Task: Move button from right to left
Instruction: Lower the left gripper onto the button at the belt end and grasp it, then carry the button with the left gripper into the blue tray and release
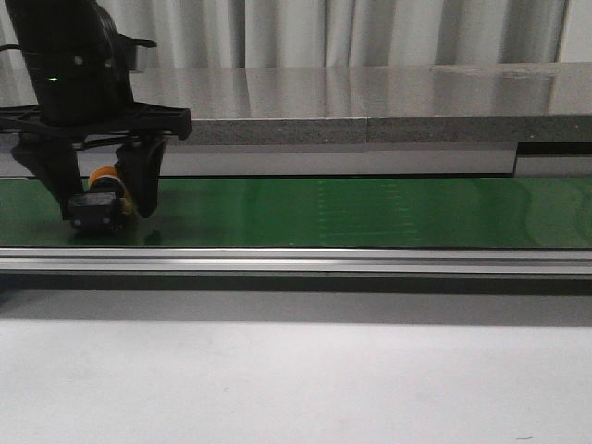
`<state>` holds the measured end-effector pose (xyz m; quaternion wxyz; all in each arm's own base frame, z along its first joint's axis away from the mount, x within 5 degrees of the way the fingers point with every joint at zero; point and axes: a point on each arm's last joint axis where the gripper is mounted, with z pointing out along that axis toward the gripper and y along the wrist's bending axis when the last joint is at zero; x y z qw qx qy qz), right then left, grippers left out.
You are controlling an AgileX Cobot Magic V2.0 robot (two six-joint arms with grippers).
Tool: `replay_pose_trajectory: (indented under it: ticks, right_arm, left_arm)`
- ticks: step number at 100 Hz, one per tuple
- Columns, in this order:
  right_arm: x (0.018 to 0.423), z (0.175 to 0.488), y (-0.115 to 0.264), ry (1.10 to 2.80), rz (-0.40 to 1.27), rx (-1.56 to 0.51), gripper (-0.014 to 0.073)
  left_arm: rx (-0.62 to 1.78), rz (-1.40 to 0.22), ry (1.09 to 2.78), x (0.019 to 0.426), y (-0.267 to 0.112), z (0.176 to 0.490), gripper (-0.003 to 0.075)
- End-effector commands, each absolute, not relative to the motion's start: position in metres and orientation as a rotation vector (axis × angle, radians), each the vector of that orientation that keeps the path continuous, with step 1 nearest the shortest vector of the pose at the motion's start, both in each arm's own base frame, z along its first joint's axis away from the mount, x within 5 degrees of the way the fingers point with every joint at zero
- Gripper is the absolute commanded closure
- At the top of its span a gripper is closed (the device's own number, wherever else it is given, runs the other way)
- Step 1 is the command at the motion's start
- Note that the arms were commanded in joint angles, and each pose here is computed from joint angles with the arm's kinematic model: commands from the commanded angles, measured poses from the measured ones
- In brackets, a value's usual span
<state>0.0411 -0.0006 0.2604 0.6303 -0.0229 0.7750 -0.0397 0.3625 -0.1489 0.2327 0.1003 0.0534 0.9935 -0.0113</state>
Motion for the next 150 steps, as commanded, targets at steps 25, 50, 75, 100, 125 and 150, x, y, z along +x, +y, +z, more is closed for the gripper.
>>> replay_pose_trajectory:
  ticks: [25, 50, 75, 100, 125, 150]
  right_arm:
    - [0.041, 0.276, -0.001, 1.672, -0.105, -0.050, 0.0663]
    - [0.041, 0.276, -0.001, 1.672, -0.105, -0.050, 0.0663]
    - [0.041, 0.276, -0.001, 1.672, -0.105, -0.050, 0.0663]
    - [0.041, 0.276, -0.001, 1.672, -0.105, -0.050, 0.0663]
    - [0.041, 0.276, -0.001, 1.672, -0.105, -0.050, 0.0663]
    - [0.041, 0.276, -0.001, 1.672, -0.105, -0.050, 0.0663]
  left_arm:
    - [0.143, -0.069, 2.850, 0.360, -0.149, 0.263, 0.0639]
    - [0.055, -0.037, 2.799, 0.355, -0.113, 0.295, 0.0638]
    - [0.138, 0.112, 2.829, 0.351, -0.040, 0.315, 0.0638]
    - [0.038, 0.249, 2.852, 0.350, 0.034, 0.316, 0.0638]
    - [0.069, 0.428, 2.764, 0.350, 0.091, 0.320, 0.0638]
    - [-0.053, 0.346, 2.800, 0.353, 0.122, 0.300, 0.0638]
